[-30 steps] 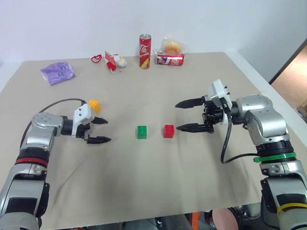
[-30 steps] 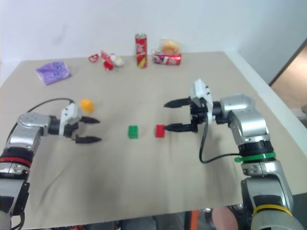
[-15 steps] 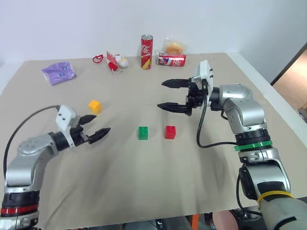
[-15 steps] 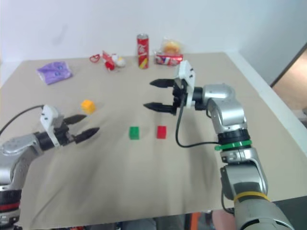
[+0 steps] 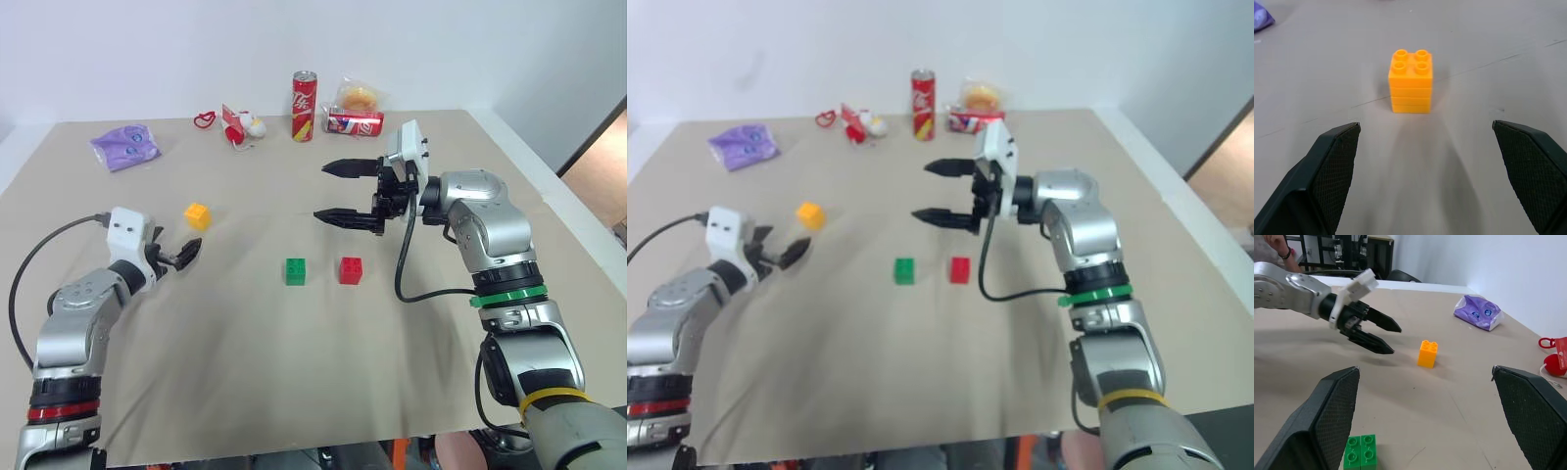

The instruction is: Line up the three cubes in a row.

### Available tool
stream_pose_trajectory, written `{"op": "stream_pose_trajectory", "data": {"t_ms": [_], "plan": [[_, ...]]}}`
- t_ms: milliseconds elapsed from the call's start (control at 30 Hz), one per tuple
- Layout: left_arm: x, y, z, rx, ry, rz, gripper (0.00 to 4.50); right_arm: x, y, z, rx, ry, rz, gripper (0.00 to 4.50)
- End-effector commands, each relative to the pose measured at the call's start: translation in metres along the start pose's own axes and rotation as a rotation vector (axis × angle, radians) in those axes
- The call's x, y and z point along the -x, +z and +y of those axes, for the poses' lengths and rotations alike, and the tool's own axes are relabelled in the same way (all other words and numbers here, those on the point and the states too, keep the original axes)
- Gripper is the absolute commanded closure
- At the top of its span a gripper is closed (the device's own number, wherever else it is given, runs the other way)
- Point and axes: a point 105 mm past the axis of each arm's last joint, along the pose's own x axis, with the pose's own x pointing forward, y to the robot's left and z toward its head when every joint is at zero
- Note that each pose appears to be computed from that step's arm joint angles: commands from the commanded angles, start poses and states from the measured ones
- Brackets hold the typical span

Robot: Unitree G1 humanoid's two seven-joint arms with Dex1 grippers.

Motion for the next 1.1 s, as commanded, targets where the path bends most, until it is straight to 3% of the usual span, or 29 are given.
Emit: {"op": "stream_pose_trajectory", "data": {"t_ms": [33,533,733,1100], "plan": [[-0.008,0.009,0.005,-0.042,-0.001,-0.011,0.03,0.003,0.016,-0.001,0.062,-0.006,-0.027,0.00],[-0.062,0.006,0.002,-0.050,-0.037,0.050,0.03,0.007,0.016,-0.002,0.065,-0.035,-0.022,0.00],[-0.073,-0.001,-0.003,-0.062,-0.058,0.103,0.03,0.008,0.016,-0.003,0.065,-0.040,-0.020,0.00],[-0.087,0.011,0.003,-0.053,-0.027,0.122,0.03,0.008,0.016,-0.005,0.064,-0.045,-0.018,0.00]]}}
